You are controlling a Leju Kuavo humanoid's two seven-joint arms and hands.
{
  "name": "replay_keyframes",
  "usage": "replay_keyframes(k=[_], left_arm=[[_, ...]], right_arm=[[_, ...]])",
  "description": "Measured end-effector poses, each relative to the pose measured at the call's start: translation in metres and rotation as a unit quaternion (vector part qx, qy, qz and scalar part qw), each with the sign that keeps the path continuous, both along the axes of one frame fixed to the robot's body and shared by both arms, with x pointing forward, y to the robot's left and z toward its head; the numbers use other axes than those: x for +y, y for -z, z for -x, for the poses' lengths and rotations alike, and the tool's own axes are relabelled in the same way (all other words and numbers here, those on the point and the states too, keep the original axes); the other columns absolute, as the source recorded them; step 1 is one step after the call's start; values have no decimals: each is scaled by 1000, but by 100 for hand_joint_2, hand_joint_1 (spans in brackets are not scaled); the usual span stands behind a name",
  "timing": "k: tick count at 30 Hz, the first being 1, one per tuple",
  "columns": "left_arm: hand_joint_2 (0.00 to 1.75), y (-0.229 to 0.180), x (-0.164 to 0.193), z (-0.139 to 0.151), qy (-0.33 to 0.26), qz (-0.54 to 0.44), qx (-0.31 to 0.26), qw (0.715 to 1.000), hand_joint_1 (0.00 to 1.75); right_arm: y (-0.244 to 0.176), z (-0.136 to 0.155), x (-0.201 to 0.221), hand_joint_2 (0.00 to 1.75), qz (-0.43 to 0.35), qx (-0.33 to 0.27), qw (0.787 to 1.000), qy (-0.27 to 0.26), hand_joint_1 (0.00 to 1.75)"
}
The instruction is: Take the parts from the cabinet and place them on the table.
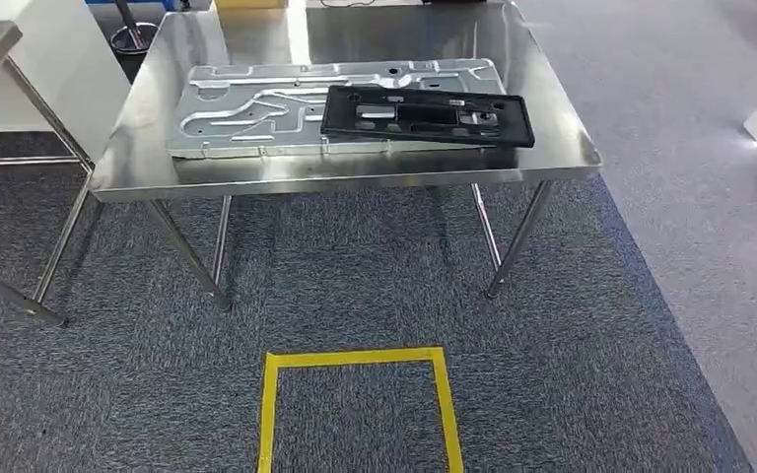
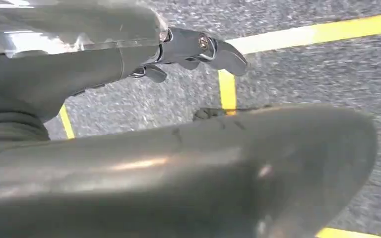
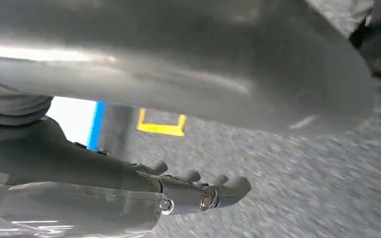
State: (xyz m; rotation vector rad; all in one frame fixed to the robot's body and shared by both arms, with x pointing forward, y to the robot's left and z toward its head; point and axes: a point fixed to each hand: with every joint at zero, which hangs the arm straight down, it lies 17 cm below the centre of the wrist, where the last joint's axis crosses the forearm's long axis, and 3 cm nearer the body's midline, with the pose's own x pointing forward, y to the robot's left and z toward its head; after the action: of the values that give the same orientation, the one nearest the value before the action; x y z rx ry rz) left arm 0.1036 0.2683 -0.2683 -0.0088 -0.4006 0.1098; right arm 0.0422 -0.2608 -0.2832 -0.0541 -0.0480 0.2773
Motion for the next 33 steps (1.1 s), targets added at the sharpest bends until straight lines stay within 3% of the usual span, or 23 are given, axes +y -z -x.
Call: replay_keyframes(k=[7, 19, 33], left_arm=[[0, 1, 26, -1, 16, -25, 0, 1000, 0], [0, -5, 37, -17, 7, -31, -31, 999, 0], [0, -1, 39, -10, -9, -30, -2, 999, 0]], right_arm=[[-2, -1, 24, 0, -18, 3, 1000, 2, 0], [-3, -9, 31, 0, -30, -15, 999, -20, 0], [-3, -7, 28, 0, -22, 7, 999, -26, 0]])
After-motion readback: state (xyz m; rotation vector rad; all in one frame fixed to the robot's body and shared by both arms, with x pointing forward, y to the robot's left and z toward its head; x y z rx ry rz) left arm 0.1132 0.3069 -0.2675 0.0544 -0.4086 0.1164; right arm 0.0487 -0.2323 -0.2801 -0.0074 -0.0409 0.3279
